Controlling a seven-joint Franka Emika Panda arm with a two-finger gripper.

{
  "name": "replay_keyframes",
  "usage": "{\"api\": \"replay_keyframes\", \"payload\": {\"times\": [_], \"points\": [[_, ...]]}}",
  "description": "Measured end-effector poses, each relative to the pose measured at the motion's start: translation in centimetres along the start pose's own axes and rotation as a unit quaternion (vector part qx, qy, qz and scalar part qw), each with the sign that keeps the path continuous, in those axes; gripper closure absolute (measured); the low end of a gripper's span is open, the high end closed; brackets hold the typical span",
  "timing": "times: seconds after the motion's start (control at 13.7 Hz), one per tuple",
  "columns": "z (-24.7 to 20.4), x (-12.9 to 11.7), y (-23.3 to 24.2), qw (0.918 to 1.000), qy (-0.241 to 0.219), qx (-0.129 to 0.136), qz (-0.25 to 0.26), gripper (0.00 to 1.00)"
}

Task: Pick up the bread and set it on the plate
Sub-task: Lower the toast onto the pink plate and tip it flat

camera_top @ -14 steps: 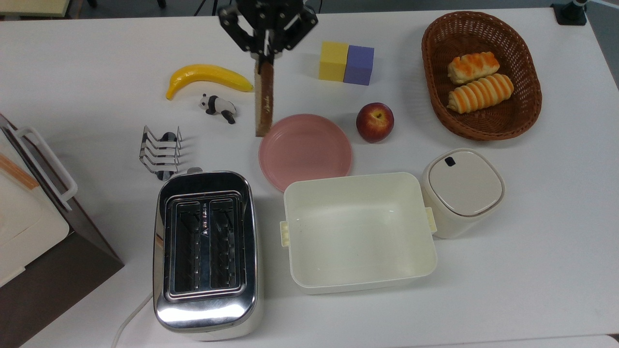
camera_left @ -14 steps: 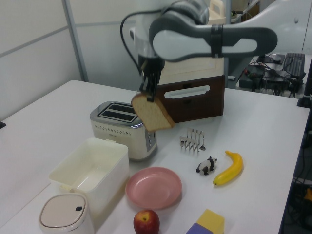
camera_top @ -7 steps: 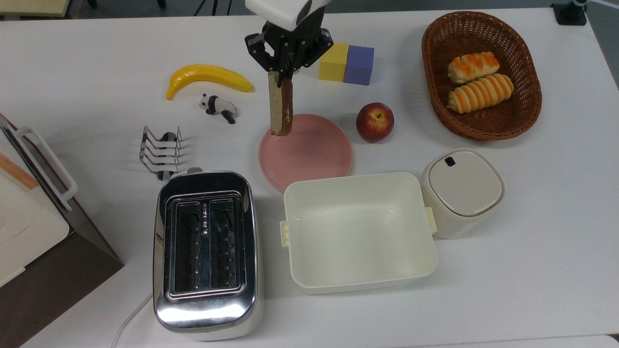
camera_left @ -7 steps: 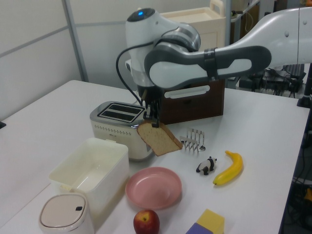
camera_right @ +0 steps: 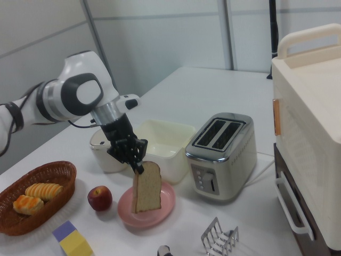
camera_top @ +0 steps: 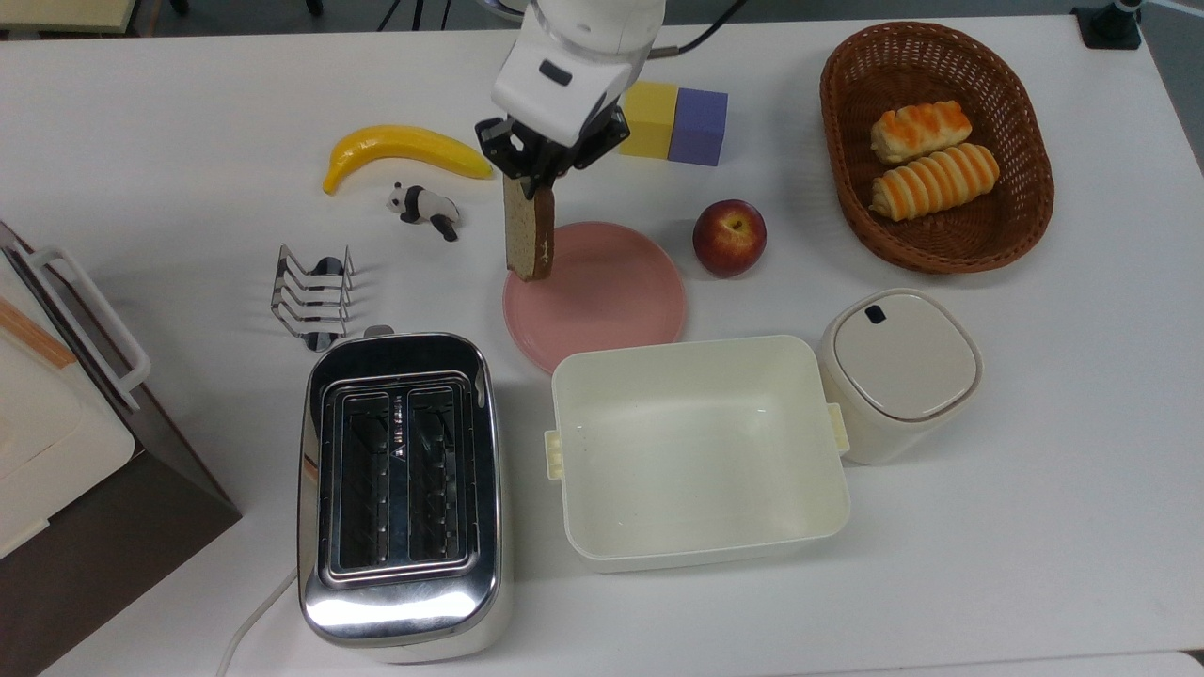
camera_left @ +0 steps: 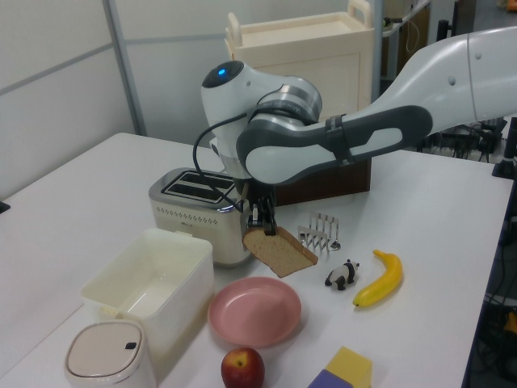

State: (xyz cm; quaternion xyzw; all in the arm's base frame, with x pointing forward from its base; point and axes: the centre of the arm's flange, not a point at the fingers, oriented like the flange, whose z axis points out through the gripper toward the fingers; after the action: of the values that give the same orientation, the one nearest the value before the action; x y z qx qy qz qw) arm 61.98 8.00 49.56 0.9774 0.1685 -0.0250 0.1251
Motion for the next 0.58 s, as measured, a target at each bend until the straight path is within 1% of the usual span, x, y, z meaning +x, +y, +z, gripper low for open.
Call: {"api": "replay_keyframes", "payload": {"times": [0.29, 0.58], "points": [[1.0, 1.0, -0.5, 0.9999, 0.010, 0.002, -0.006, 0.91], [0.9, 1.2, -1.2, 0.9998, 0.014, 0.001, -0.012, 0.91]]}}
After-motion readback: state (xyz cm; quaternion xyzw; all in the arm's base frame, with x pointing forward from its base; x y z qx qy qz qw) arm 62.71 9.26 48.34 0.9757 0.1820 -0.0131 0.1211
